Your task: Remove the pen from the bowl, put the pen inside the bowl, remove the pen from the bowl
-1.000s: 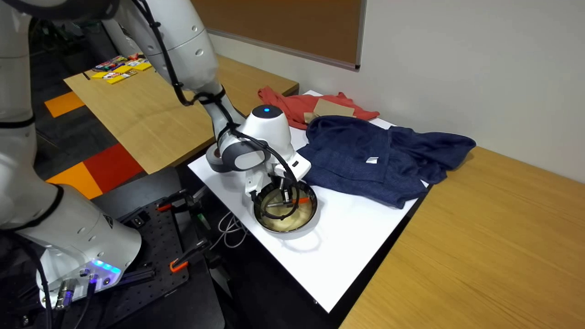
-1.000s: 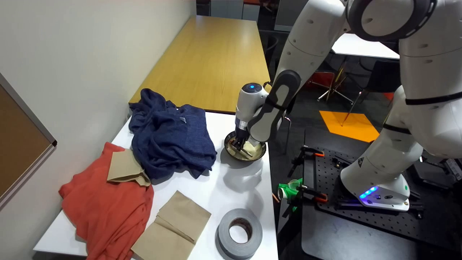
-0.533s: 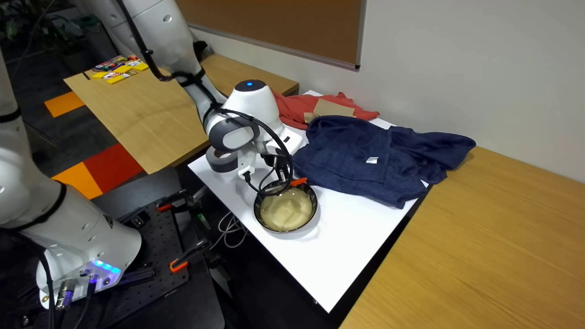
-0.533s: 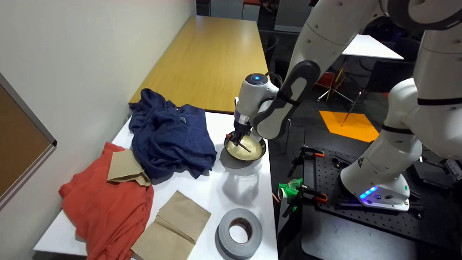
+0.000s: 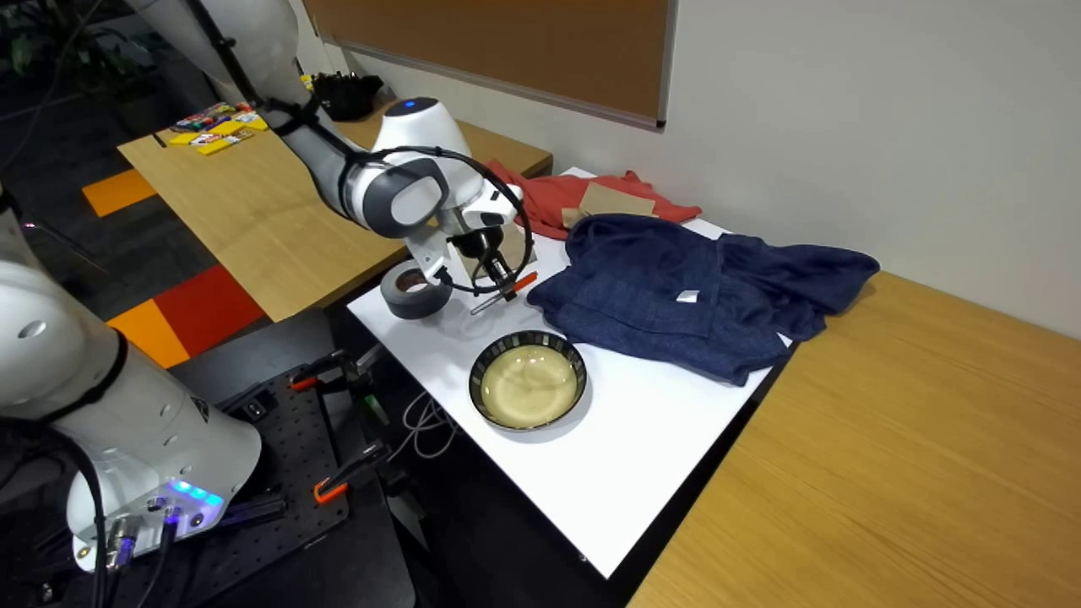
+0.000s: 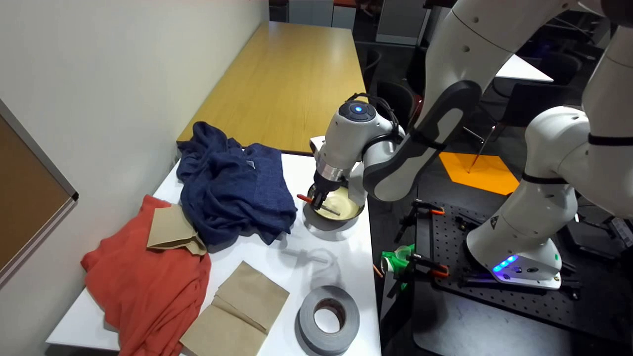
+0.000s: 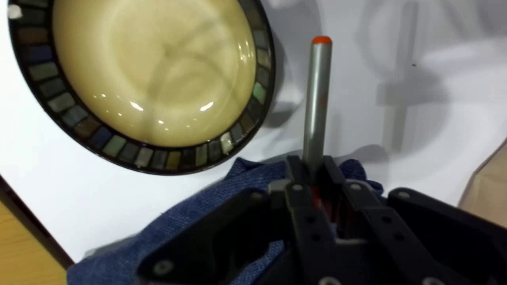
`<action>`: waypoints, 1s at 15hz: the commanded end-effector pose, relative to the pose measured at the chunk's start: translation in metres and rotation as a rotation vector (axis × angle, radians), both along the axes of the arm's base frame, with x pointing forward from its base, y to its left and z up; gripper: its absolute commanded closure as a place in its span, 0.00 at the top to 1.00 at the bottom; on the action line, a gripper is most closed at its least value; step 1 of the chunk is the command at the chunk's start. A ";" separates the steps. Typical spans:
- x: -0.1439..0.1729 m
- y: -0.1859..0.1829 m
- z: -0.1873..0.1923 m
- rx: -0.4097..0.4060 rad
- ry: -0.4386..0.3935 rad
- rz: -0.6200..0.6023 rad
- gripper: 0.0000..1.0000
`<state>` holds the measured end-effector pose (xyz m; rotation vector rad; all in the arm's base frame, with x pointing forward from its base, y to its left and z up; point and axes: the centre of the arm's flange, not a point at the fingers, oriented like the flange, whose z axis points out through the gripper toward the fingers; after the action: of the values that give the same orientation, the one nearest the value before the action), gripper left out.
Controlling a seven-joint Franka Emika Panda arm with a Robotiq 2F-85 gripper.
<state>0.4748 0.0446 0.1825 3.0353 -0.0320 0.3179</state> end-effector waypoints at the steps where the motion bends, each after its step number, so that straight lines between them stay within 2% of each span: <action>1: -0.004 0.033 0.013 0.012 0.001 0.165 0.04; 7: 0.003 0.084 -0.008 0.030 0.010 0.421 0.04; 15: 0.018 0.093 -0.044 -0.004 0.060 0.611 0.04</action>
<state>0.4796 0.1386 0.1505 3.0019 0.8113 0.2668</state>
